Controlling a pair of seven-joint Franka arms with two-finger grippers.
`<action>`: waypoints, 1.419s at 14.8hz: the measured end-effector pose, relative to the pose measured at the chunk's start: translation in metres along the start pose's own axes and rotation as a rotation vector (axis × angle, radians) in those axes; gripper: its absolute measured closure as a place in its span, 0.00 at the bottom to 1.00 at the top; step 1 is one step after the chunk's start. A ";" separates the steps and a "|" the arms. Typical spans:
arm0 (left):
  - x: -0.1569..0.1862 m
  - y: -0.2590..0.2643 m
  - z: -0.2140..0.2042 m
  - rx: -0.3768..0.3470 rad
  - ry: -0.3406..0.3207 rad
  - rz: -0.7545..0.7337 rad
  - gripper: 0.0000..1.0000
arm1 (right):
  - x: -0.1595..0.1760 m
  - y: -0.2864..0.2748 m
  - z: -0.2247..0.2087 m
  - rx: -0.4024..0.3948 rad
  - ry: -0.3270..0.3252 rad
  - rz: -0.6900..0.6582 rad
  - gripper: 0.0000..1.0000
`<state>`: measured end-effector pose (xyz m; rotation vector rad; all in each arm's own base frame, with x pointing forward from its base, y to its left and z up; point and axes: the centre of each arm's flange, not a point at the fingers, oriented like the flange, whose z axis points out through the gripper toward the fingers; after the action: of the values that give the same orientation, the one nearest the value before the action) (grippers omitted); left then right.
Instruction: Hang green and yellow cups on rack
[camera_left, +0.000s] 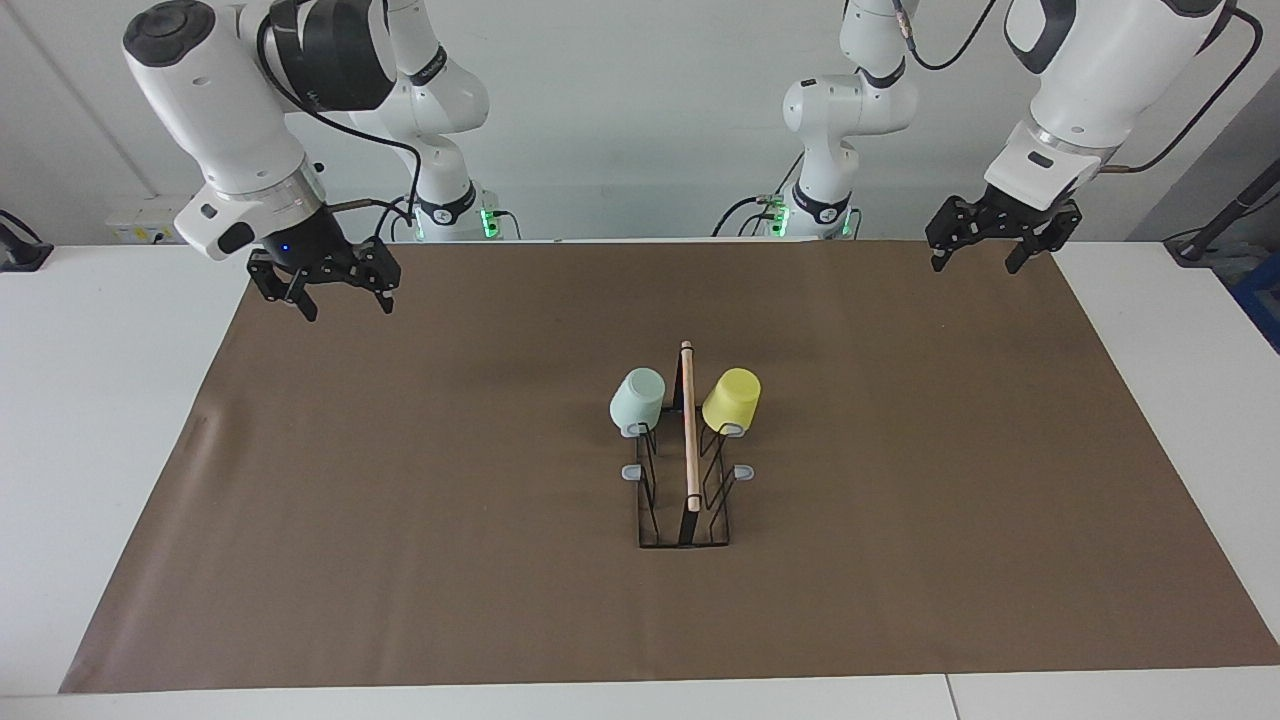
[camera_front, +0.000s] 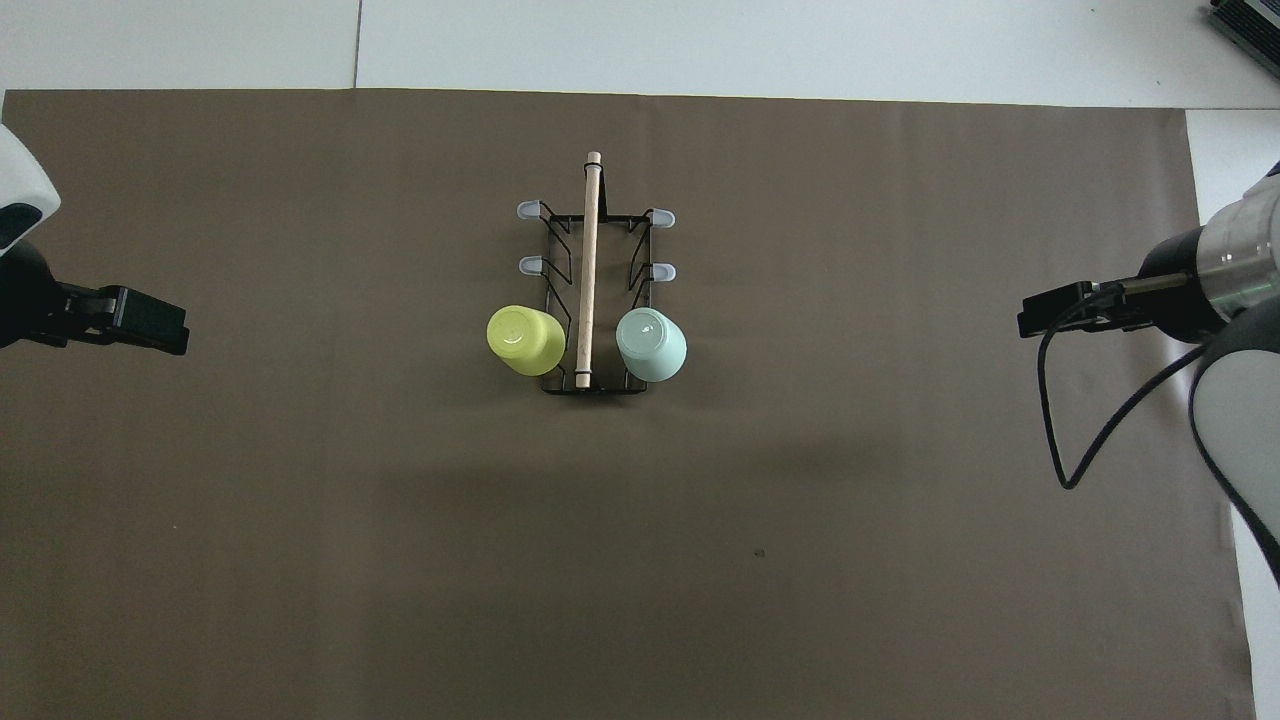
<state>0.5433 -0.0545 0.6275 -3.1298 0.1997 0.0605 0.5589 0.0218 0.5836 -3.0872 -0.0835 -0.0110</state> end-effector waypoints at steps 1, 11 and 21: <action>0.000 0.000 -0.002 0.000 0.004 0.000 0.00 | -0.004 0.000 -0.005 0.000 -0.003 -0.001 0.00; -0.008 -0.003 -0.018 -0.033 -0.020 0.019 0.00 | -0.041 -0.005 -0.045 0.003 -0.008 -0.008 0.00; -0.006 -0.003 -0.020 -0.033 0.000 0.029 0.00 | -0.057 -0.007 -0.050 0.004 -0.007 -0.014 0.00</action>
<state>0.5383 -0.0513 0.6475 -3.1600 0.2462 0.0643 0.5009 0.0234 0.6332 -3.0831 -0.1046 -0.0011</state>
